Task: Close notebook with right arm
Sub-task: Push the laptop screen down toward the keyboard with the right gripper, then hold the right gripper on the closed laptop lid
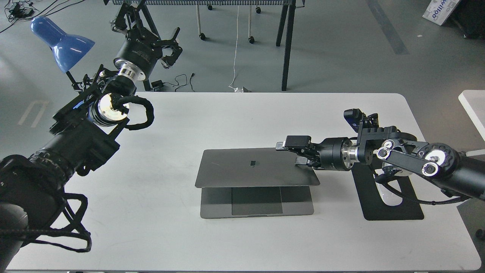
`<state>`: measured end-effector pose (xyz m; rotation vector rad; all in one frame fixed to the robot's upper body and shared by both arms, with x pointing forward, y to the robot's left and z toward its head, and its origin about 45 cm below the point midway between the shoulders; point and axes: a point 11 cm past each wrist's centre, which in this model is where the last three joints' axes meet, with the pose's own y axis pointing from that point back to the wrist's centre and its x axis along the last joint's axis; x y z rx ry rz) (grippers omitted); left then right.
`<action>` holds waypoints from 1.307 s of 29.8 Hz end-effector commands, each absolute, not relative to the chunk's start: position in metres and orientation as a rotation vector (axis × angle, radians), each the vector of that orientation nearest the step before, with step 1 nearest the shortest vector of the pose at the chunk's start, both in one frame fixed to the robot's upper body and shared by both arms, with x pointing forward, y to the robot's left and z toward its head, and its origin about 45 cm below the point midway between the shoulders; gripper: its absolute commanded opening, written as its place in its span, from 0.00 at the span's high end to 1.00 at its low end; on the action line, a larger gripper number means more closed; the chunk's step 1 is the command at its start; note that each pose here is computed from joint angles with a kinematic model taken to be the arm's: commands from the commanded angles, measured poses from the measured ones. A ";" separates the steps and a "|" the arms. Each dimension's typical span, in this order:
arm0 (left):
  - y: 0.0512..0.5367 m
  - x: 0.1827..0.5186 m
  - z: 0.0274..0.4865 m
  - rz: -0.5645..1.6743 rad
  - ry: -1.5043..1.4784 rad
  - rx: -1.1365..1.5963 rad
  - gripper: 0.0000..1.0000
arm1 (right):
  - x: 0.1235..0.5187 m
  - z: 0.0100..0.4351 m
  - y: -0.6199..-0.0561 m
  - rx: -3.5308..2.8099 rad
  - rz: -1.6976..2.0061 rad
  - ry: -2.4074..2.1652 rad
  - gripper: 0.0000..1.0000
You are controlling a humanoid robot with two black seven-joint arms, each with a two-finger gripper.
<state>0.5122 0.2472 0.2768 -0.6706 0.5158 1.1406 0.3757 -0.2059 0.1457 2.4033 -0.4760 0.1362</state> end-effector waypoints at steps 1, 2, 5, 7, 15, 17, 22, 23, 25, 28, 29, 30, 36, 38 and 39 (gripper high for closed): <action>0.247 0.512 0.277 1.141 0.516 -0.671 0.00 | 0.373 0.141 -0.206 2.396 0.136 -0.465 0.00; 0.247 0.512 0.277 1.141 0.516 -0.671 0.00 | 0.371 0.139 -0.206 2.397 0.128 -0.462 0.00; 0.247 0.512 0.277 1.141 0.516 -0.671 0.00 | 0.367 0.134 -0.206 2.397 0.113 -0.459 0.00; 0.247 0.512 0.277 1.141 0.516 -0.671 0.00 | 0.366 0.132 -0.205 2.397 0.111 -0.464 0.00; 0.248 0.512 0.276 1.142 0.517 -0.671 0.00 | 0.353 0.115 -0.207 2.387 0.076 -0.457 0.00; 0.248 0.512 0.276 1.142 0.517 -0.671 0.00 | 0.351 0.112 -0.209 2.383 0.069 -0.464 0.00; 0.248 0.512 0.276 1.142 0.517 -0.671 0.00 | 0.347 0.107 -0.211 2.379 0.054 -0.466 0.00; 0.248 0.512 0.276 1.142 0.517 -0.671 0.00 | 0.346 0.104 -0.212 2.377 0.045 -0.468 0.00; 0.248 0.512 0.276 1.142 0.518 -0.673 0.00 | 0.345 0.103 -0.213 2.375 0.042 -0.477 0.00; 0.248 0.512 0.276 1.142 0.517 -0.671 0.00 | 0.344 0.100 -0.213 2.372 0.041 -0.483 0.00; 0.248 0.512 0.276 1.142 0.517 -0.671 0.00 | 0.342 0.099 -0.214 2.371 0.035 -0.482 0.00; 0.247 0.512 0.276 1.141 0.517 -0.670 0.00 | 0.342 0.098 -0.213 2.373 0.034 -0.483 0.00; 0.247 0.512 0.276 1.141 0.517 -0.670 0.00 | 0.340 0.097 -0.211 2.374 0.032 -0.478 0.00; 0.248 0.512 0.276 1.142 0.517 -0.671 0.00 | 0.341 0.097 -0.211 2.373 0.034 -0.484 0.00; 0.248 0.512 0.276 1.142 0.517 -0.671 0.00 | 0.341 0.097 -0.211 2.373 0.036 -0.483 0.00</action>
